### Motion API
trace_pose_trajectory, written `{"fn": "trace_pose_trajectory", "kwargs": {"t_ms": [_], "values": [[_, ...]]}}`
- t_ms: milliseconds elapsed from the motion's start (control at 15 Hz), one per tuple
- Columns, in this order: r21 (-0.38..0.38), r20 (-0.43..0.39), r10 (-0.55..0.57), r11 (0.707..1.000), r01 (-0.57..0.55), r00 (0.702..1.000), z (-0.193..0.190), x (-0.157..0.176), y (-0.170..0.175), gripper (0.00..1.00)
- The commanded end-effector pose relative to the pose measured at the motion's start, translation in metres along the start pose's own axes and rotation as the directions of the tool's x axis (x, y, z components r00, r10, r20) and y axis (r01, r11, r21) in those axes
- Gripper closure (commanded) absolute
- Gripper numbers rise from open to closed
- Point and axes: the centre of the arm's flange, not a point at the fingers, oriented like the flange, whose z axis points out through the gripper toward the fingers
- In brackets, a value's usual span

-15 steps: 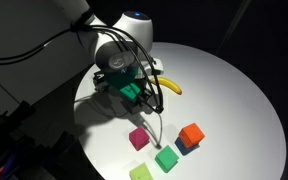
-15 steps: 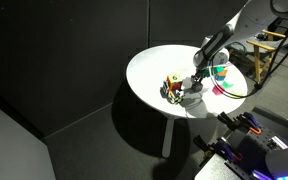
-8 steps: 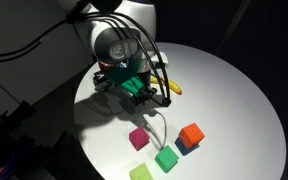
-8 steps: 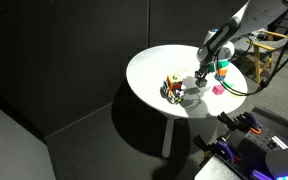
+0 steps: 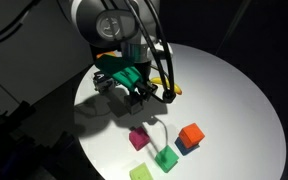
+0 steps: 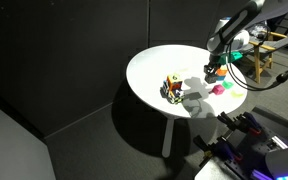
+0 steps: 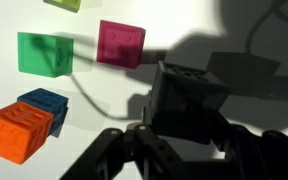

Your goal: Put the grey block on the pink block

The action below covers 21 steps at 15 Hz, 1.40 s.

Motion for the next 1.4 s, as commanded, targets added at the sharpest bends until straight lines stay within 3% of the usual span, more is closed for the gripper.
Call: {"fn": "trace_pose_trajectory", "kwargs": {"t_ms": [0,733,1333], "values": [[-0.01,0.011,0.022,1.0,-0.021,1.0,-0.023,-0.024,0.013,0.69],[-0.01,0.007,0.044,0.999,-0.044,0.999,-0.009,-0.034,0.059,0.69],[-0.028,0.011,-0.055,0.998,0.055,0.998,0.014,-0.037,0.072,0.69]]}}
